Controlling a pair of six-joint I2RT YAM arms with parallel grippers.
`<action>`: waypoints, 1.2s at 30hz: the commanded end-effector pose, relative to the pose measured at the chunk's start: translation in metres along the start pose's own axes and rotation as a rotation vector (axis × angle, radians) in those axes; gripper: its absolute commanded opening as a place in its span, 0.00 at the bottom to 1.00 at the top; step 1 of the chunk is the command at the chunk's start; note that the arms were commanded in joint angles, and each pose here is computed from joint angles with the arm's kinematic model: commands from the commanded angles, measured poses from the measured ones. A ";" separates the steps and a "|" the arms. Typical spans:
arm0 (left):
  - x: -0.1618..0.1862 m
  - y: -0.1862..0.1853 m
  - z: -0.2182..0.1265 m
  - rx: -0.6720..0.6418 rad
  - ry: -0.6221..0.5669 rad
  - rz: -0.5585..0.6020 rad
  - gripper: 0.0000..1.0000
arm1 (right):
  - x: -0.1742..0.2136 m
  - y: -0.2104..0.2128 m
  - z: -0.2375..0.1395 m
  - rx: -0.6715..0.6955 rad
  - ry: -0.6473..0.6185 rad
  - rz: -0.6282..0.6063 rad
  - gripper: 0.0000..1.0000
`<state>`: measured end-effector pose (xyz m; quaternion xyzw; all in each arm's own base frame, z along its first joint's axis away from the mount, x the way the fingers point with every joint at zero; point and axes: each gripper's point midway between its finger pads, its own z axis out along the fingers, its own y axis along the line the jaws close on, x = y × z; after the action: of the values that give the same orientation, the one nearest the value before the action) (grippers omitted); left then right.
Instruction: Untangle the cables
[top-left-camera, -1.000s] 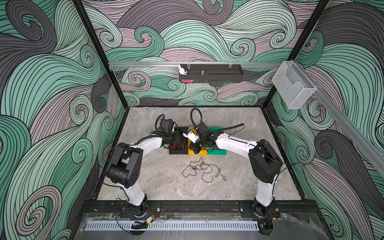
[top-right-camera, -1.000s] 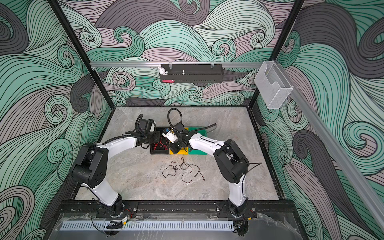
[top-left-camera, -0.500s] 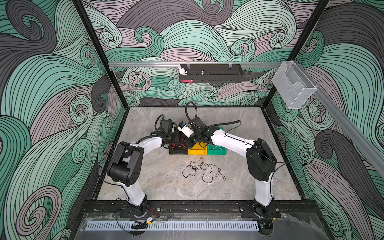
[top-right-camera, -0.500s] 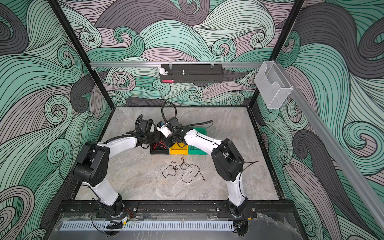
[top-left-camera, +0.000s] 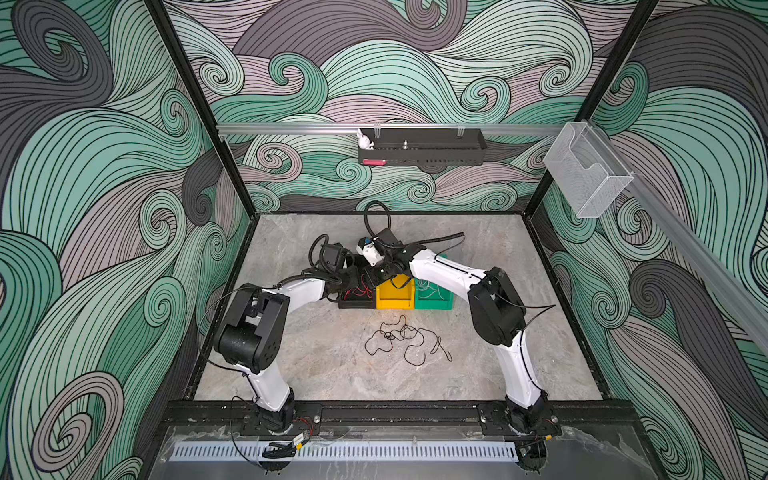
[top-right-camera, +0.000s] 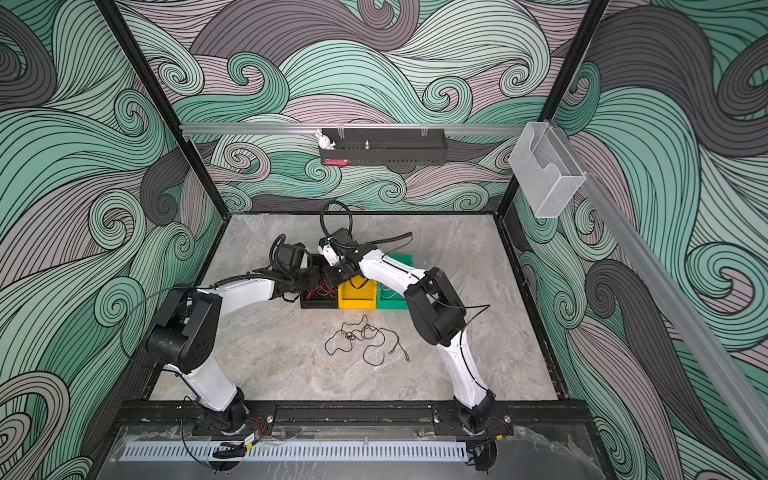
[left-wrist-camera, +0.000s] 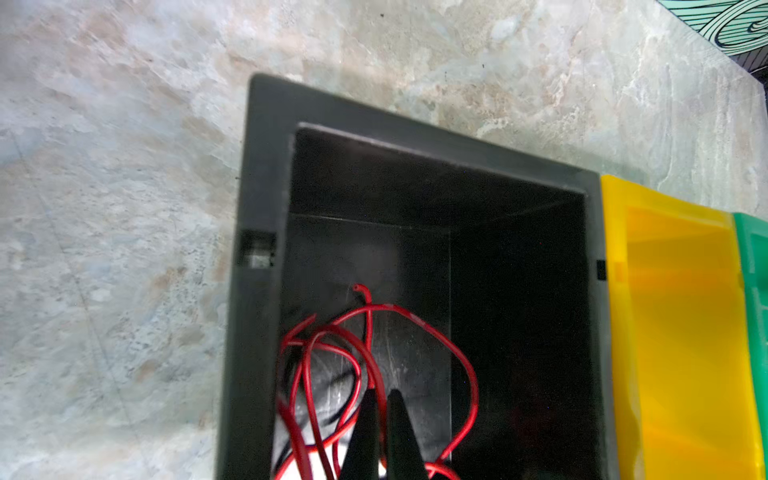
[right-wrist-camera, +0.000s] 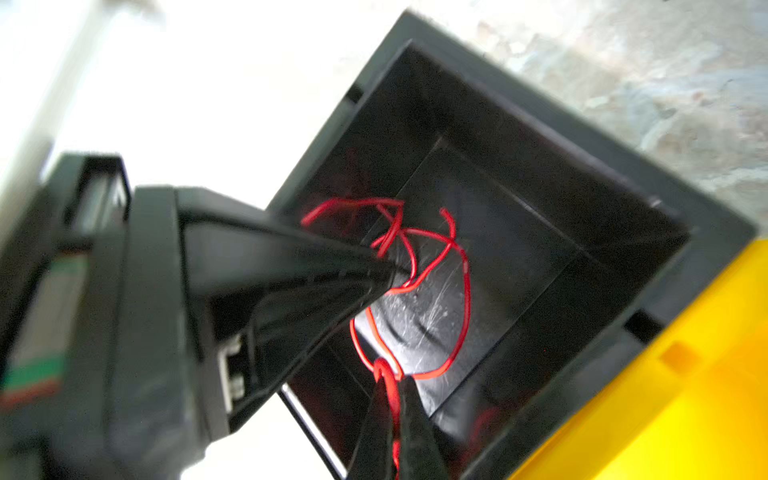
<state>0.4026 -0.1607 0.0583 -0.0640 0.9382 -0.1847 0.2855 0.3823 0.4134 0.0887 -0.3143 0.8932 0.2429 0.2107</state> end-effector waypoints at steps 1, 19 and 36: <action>0.020 0.012 0.007 -0.040 0.051 -0.017 0.00 | -0.009 -0.001 0.005 0.003 -0.006 0.052 0.00; 0.045 0.017 0.022 -0.114 0.101 0.018 0.00 | -0.013 -0.030 0.030 0.131 0.044 0.125 0.00; 0.001 -0.012 -0.018 -0.073 0.022 0.042 0.22 | -0.027 -0.018 -0.013 0.085 -0.013 0.105 0.11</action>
<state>0.3906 -0.1657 0.0508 -0.0572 0.9513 -0.1457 0.2657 0.4107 0.4124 0.0805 -0.2564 0.9224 0.2092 0.1991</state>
